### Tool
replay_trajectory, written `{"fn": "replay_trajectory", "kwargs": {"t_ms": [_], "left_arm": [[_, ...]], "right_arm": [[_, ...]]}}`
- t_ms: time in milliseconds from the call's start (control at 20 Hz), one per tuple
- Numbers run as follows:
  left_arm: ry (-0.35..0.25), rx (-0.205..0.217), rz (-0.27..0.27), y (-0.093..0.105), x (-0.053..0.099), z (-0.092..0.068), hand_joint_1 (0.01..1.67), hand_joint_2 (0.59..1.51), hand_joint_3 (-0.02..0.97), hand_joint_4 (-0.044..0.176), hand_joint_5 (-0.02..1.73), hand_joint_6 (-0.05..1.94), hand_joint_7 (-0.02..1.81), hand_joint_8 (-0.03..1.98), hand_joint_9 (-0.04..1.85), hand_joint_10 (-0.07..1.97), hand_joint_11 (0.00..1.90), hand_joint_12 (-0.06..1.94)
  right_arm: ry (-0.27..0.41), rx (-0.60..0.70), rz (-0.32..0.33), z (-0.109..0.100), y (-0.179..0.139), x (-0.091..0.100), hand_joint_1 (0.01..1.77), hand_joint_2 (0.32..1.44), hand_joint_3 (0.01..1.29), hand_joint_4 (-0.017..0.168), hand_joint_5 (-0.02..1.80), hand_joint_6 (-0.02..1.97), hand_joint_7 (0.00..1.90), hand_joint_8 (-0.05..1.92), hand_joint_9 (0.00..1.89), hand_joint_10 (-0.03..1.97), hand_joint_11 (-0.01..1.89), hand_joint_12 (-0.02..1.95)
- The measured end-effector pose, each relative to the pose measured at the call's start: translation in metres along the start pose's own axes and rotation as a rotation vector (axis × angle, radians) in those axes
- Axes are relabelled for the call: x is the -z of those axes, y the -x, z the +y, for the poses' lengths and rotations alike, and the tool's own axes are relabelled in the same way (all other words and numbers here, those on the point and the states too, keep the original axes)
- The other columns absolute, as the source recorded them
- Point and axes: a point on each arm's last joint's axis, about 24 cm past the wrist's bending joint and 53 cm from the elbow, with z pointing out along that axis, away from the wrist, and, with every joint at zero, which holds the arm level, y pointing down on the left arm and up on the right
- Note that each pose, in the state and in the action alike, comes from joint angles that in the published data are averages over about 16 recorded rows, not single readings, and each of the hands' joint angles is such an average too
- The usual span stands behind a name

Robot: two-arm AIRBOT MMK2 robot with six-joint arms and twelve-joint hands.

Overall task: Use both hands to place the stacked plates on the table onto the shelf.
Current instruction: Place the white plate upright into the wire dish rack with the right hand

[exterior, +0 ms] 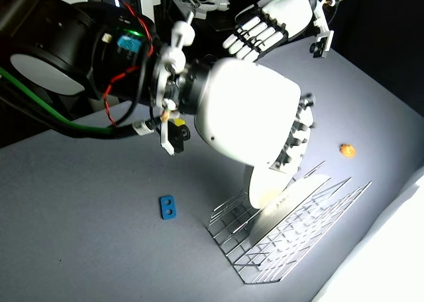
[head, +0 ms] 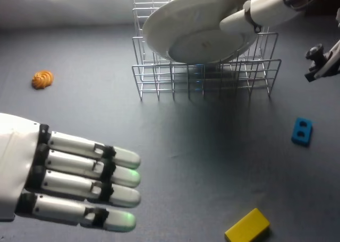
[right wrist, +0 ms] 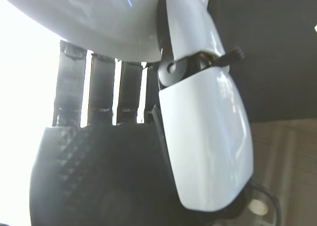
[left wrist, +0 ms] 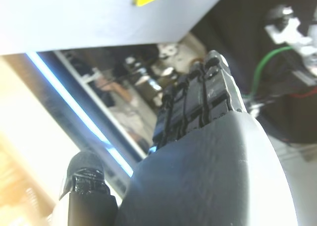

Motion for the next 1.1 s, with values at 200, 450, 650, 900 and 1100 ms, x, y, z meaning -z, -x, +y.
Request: {"fn": "replay_trajectory", "kwargs": {"t_ms": [200,450,650,900,1100], "left_arm": [[-0.009,-0.007,0.027,-0.007,-0.001,0.0,0.01,1.112,0.012,-0.001,0.03,0.0,0.02,0.0,0.02,0.01,0.01,0.01],[-0.016,-0.011,0.041,-0.01,-0.002,-0.001,0.01,1.112,0.012,-0.002,0.03,0.0,0.02,0.0,0.02,0.01,0.01,0.01],[-0.015,-0.013,0.045,-0.011,-0.002,0.0,0.01,1.112,0.012,-0.002,0.03,0.0,0.02,0.0,0.02,0.01,0.01,0.01],[-0.014,-0.016,0.048,-0.012,-0.001,0.0,0.01,1.112,0.012,-0.002,0.04,0.0,0.02,0.0,0.02,0.01,0.01,0.01],[-0.016,-0.017,0.048,-0.012,-0.001,0.0,0.01,1.112,0.012,-0.002,0.04,0.0,0.02,0.0,0.02,0.01,0.01,0.01]], "right_arm": [[-0.022,-0.04,-0.003,-0.007,0.004,-0.007,1.36,1.03,0.01,-0.008,0.86,1.06,0.99,1.0,0.9,1.16,0.77,1.26],[-0.045,-0.067,-0.005,-0.015,0.007,-0.013,1.36,1.03,0.01,-0.008,0.85,1.06,0.99,1.0,0.9,1.15,0.77,1.26],[-0.064,-0.079,-0.005,-0.023,0.009,-0.017,1.36,1.03,0.01,-0.009,0.85,1.06,0.99,0.99,0.9,1.14,0.77,1.26],[-0.086,-0.079,-0.008,-0.035,0.01,-0.019,1.36,1.03,0.01,-0.009,0.85,1.06,0.99,0.97,0.91,1.13,0.78,1.25],[-0.103,-0.076,-0.006,-0.044,0.008,-0.02,1.36,1.03,0.01,-0.009,0.86,1.06,0.99,0.96,0.92,1.13,0.79,1.24]]}}
